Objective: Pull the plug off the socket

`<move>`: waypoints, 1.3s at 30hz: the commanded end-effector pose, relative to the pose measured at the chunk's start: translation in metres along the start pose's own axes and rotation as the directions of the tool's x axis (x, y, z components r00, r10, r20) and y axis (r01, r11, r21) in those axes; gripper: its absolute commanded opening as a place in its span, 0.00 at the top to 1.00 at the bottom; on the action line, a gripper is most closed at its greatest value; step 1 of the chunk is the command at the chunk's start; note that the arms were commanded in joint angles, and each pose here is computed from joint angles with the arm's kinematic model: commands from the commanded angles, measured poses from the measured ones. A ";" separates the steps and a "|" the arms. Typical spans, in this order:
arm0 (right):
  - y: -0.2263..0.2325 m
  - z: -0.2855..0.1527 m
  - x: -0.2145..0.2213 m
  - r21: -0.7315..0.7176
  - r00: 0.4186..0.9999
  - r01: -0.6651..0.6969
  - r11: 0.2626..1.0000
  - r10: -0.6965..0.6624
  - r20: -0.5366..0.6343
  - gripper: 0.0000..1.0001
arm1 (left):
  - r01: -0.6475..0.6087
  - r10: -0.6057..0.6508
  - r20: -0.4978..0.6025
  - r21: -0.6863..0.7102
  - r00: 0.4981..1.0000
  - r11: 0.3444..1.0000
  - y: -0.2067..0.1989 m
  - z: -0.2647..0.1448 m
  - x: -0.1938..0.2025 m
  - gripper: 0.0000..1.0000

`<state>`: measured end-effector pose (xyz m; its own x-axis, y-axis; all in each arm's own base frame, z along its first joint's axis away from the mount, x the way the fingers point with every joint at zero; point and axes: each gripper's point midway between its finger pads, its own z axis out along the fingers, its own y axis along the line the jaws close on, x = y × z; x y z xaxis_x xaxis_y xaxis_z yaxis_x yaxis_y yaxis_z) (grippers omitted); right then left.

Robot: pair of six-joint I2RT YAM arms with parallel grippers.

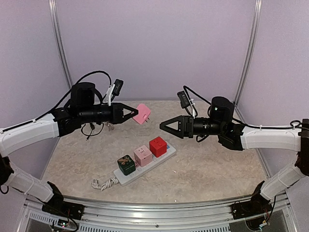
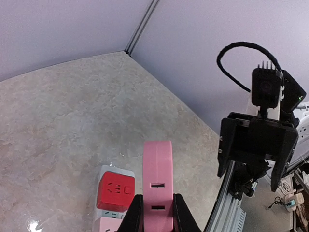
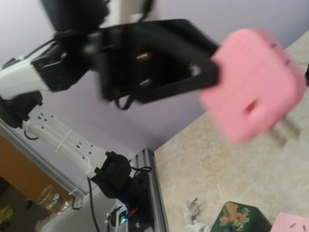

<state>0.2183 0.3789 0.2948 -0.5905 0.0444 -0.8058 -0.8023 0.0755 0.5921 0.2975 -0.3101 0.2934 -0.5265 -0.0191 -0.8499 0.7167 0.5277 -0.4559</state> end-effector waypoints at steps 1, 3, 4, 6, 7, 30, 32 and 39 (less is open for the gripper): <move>0.011 0.008 -0.016 -0.077 0.999 -0.009 0.997 0.012 0.034 0.36 | -0.042 0.039 0.031 0.118 0.999 0.992 -0.043 0.007 -0.009 1.00; 0.012 0.009 -0.016 -0.086 0.999 -0.014 0.996 0.018 0.035 0.36 | -0.053 0.049 0.033 0.132 0.998 0.990 -0.051 0.010 -0.008 1.00; 0.012 0.008 -0.015 -0.089 0.999 -0.017 0.996 0.020 0.038 0.37 | -0.055 0.051 0.035 0.137 0.998 0.989 -0.053 0.011 -0.008 1.00; 0.014 0.007 -0.015 -0.097 0.999 -0.018 0.995 0.022 0.041 0.37 | -0.055 0.050 0.034 0.148 0.998 0.987 -0.057 0.012 -0.008 1.00; 0.014 0.007 -0.015 -0.100 0.999 -0.020 0.995 0.025 0.040 0.38 | -0.056 0.051 0.032 0.154 0.998 0.987 -0.059 0.012 -0.008 1.00; 0.007 0.006 -0.008 -0.077 0.998 -0.045 0.996 0.048 0.035 0.41 | -0.078 0.071 0.045 0.195 0.996 0.978 -0.076 0.014 -0.008 1.00; 0.005 0.007 -0.007 -0.073 0.998 -0.049 0.996 0.051 0.032 0.41 | -0.076 0.070 0.042 0.192 0.997 0.978 -0.075 0.015 -0.007 1.00; 0.006 0.006 -0.009 -0.068 0.998 -0.046 0.997 0.049 0.037 0.42 | -0.080 0.069 0.072 0.160 0.995 0.984 -0.069 0.007 -0.013 1.00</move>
<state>0.2175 0.3854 0.3063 -0.6241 0.0816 -0.7771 -0.7800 -0.0068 0.6257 0.2573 -0.3592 0.3089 -0.4918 0.0121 -0.8706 0.8048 0.3878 -0.4493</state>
